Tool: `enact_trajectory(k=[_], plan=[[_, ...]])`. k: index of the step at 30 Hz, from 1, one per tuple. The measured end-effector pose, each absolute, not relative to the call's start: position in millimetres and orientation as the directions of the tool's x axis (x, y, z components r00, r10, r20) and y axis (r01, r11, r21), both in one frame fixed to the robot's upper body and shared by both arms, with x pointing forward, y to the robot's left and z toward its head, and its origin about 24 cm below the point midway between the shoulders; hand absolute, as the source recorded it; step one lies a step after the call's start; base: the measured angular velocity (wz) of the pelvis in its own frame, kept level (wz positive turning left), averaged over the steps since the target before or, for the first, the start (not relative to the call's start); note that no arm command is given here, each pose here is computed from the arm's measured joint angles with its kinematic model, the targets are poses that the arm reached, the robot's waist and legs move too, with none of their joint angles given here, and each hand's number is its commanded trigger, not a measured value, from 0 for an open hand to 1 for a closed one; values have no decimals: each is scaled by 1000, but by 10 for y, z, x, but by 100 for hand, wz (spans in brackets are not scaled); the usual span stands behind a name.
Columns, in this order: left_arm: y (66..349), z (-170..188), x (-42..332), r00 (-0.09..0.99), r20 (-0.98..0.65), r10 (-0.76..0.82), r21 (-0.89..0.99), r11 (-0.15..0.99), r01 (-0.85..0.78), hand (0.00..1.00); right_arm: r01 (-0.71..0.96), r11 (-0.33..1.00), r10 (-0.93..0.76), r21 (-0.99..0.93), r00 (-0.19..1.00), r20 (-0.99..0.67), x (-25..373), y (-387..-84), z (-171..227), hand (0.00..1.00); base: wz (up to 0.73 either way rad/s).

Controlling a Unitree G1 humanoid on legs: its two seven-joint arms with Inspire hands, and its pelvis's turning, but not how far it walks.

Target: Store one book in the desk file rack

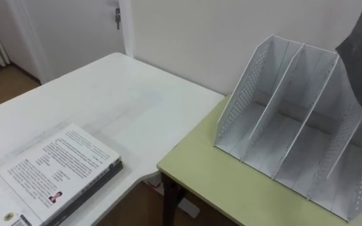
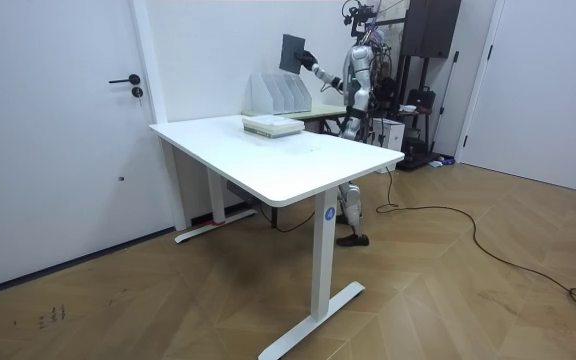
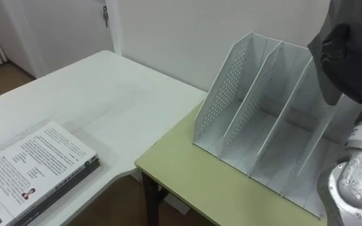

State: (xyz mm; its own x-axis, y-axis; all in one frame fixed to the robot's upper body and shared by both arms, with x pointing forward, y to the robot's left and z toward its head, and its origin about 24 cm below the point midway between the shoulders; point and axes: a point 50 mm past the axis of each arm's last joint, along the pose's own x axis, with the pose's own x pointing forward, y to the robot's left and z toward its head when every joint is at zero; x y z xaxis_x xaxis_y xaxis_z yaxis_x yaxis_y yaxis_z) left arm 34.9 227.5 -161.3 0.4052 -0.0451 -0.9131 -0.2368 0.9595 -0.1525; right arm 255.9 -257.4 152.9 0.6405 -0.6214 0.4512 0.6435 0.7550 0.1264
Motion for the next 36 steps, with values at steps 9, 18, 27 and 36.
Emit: enact_trajectory(k=[9, 18, 27, 36], plan=[[2266, -1616, 359, 403, -914, -45, -148, 962, -229, 0, 689, 721, -672, 78, 666, 325, 2475, -2568, 1142, 100, 0], [2267, -1613, 367, 409, -911, -44, -148, 963, -227, 0, 705, 702, -691, 97, 643, 330, 2469, -2554, 1104, 0, -1], [2271, -1614, 362, 408, -912, -38, -143, 963, -229, 0, 714, 684, -708, 151, 600, 372, 2439, -2565, 1133, 0, 0], [2274, -1610, 363, 417, -908, -33, -139, 964, -226, 0, 702, 692, -701, 168, 598, 388, 2437, -2534, 1143, 0, 0]])
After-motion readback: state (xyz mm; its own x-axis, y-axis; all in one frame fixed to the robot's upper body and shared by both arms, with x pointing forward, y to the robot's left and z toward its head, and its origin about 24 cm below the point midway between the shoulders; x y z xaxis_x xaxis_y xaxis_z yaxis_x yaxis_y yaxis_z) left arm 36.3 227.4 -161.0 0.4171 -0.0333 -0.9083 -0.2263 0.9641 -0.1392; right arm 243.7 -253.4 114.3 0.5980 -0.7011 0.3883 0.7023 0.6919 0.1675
